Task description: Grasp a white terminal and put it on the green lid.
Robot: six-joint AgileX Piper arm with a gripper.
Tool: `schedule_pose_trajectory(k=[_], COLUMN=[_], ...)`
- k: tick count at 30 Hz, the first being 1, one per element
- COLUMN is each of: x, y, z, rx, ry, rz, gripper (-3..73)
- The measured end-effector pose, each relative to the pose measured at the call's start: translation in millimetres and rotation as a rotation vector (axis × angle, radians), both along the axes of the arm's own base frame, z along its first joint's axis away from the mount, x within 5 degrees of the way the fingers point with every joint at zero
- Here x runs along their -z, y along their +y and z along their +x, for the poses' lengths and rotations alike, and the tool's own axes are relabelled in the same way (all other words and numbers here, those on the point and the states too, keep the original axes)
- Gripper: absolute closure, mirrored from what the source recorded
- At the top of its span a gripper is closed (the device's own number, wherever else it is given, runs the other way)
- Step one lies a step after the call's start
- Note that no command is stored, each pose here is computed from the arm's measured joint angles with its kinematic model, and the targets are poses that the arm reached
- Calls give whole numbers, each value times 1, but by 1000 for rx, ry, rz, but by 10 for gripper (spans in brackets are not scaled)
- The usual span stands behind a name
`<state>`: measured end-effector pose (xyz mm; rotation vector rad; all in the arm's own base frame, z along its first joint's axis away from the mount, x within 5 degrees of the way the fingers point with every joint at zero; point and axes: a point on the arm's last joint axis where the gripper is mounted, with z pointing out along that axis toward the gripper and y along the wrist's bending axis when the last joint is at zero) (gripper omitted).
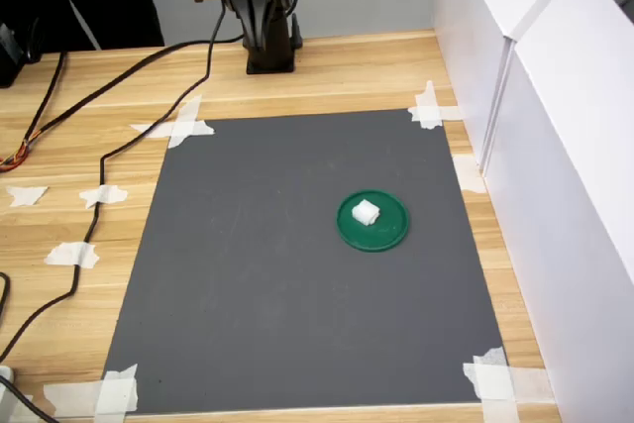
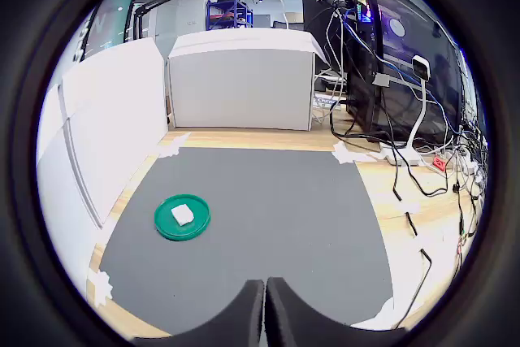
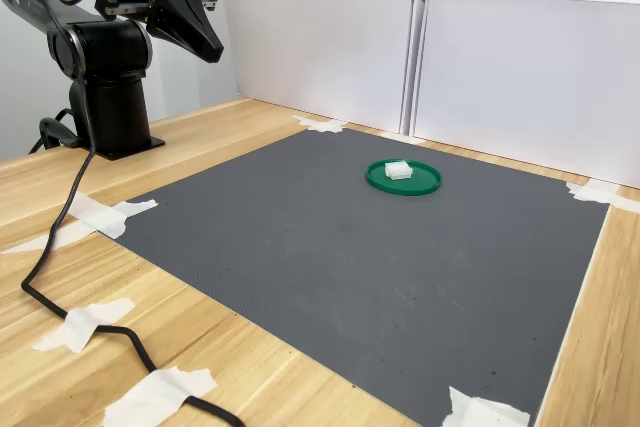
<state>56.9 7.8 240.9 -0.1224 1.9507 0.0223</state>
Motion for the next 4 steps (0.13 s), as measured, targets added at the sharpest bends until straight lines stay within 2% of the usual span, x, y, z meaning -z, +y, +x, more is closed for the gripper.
schedule_pose_trajectory(k=[4], x=[5], y=[-1], z=[-1], rx=[4], ry=[-17], rz=[-7], gripper=[711])
